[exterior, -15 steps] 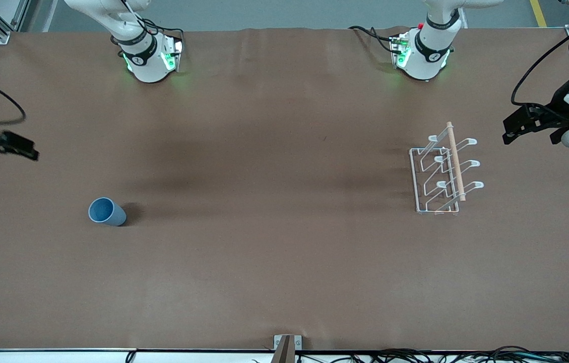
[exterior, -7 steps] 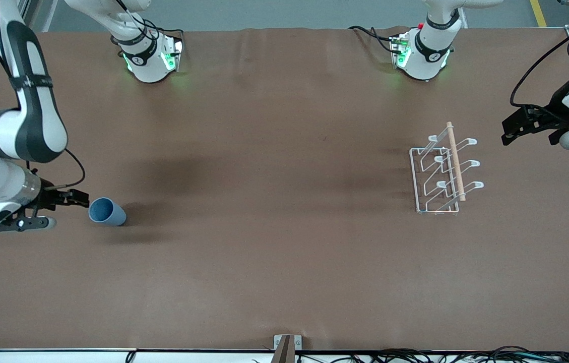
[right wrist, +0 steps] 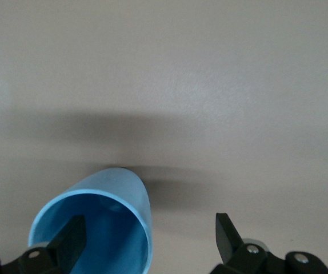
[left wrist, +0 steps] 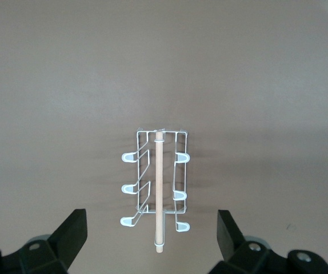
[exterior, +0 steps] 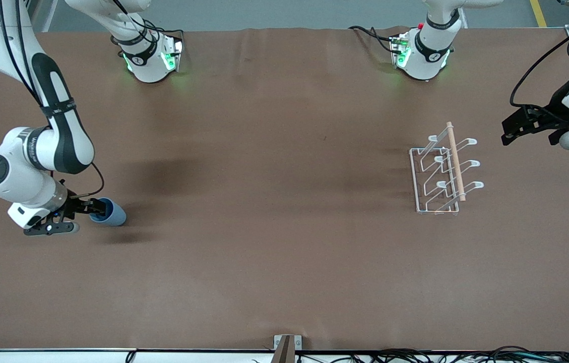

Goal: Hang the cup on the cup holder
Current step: 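Reach the right gripper down to the blue cup and grasp its rim, then lift the blue cup with the right gripper while the left gripper approaches, then grasp the cup bottom with the left gripper beside the right gripper, then open the right gripper and carry the cup toward the rack with the left gripper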

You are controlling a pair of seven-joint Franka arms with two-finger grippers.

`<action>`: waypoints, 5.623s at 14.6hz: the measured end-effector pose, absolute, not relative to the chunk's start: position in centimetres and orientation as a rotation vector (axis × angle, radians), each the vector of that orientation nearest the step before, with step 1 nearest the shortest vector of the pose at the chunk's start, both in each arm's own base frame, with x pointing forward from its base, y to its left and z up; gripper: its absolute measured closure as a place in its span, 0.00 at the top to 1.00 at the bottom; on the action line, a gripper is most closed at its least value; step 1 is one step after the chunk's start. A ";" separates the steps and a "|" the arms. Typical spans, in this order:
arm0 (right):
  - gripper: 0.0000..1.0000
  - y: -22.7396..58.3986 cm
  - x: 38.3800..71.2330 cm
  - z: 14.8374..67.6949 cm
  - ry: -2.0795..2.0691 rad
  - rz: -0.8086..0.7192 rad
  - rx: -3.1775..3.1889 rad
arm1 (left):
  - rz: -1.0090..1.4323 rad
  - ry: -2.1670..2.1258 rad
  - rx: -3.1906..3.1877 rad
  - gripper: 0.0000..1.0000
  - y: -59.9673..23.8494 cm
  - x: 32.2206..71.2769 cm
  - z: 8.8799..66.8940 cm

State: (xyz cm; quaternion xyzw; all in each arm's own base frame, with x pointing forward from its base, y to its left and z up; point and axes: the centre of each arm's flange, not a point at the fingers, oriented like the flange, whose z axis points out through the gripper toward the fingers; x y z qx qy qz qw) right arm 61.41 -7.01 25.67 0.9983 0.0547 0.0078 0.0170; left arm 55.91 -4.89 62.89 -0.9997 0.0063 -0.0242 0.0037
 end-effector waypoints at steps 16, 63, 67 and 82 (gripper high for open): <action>0.05 -6.5 61.6 23.8 0.185 -0.070 3.121 | -0.053 0.033 -3.133 1.00 -5.5 56.2 62.1; 0.05 40.8 48.5 36.4 -0.337 -1.489 4.031 | 0.295 1.959 -2.977 0.78 -43.9 47.7 48.3; 0.05 40.9 48.4 36.5 -0.355 -1.499 4.024 | 0.299 1.966 -2.973 0.78 -43.8 47.7 48.3; 1.00 18.3 58.4 44.2 -0.374 -0.337 3.721 | 0.633 1.852 -2.219 0.78 -33.2 50.1 47.5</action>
